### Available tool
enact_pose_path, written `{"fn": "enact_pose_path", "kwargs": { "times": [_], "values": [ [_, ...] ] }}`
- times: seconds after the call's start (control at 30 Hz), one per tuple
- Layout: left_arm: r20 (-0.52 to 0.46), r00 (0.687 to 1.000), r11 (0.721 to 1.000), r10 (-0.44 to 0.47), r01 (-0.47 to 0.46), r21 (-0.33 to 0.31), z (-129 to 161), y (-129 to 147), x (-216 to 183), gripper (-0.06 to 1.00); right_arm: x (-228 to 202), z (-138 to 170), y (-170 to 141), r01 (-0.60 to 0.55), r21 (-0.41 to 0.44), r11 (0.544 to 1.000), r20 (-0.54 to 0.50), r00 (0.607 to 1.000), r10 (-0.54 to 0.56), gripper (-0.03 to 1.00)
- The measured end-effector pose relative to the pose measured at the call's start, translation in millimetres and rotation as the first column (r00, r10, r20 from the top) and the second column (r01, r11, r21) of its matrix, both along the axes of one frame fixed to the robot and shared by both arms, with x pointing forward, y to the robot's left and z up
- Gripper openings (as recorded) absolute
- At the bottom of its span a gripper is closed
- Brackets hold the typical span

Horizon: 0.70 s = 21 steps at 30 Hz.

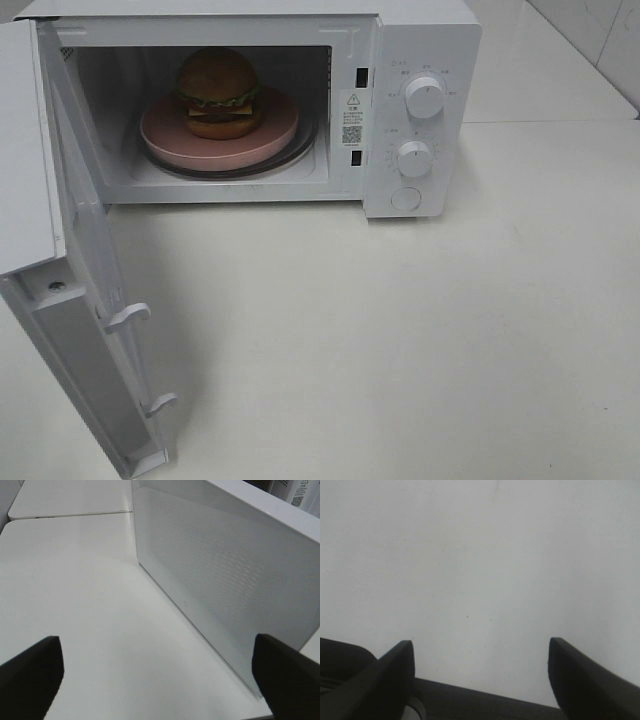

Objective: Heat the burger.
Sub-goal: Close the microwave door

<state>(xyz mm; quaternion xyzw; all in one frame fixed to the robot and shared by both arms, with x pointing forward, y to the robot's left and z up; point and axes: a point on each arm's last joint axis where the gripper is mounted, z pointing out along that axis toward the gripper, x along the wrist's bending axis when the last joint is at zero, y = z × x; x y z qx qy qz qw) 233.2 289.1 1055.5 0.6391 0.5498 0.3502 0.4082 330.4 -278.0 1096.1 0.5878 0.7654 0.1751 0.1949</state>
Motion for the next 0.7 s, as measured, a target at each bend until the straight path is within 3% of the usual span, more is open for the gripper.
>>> {"fn": "enact_pose_path", "kwargs": {
  "times": [0.27,0.43,0.57,0.67,0.7],
  "values": [
    [0.0,1.0,1.0,0.0,0.0,0.0,0.0,0.0,0.0,0.94,-17.9,-6.3,-5.3,0.007,0.014,1.0,-0.019,1.0,-0.007,0.73],
    [0.0,1.0,1.0,0.0,0.0,0.0,0.0,0.0,0.0,0.94,-34.5,-32.5,-10.6,0.006,0.015,1.0,-0.043,0.999,-0.005,0.73],
    [0.0,1.0,1.0,0.0,0.0,0.0,0.0,0.0,0.0,0.94,-41.4,-45.0,-14.6,0.031,0.03,0.999,0.0,1.0,-0.031,0.73],
    [0.0,1.0,1.0,0.0,0.0,0.0,0.0,0.0,0.0,0.94,-50.4,-47.1,-20.1,0.101,0.105,0.989,0.176,0.977,-0.119,0.73],
    [0.0,1.0,1.0,0.0,0.0,0.0,0.0,0.0,0.0,0.94,-50.4,-47.1,-20.1,0.101,0.105,0.989,0.176,0.977,-0.119,0.73]
  ]
}}
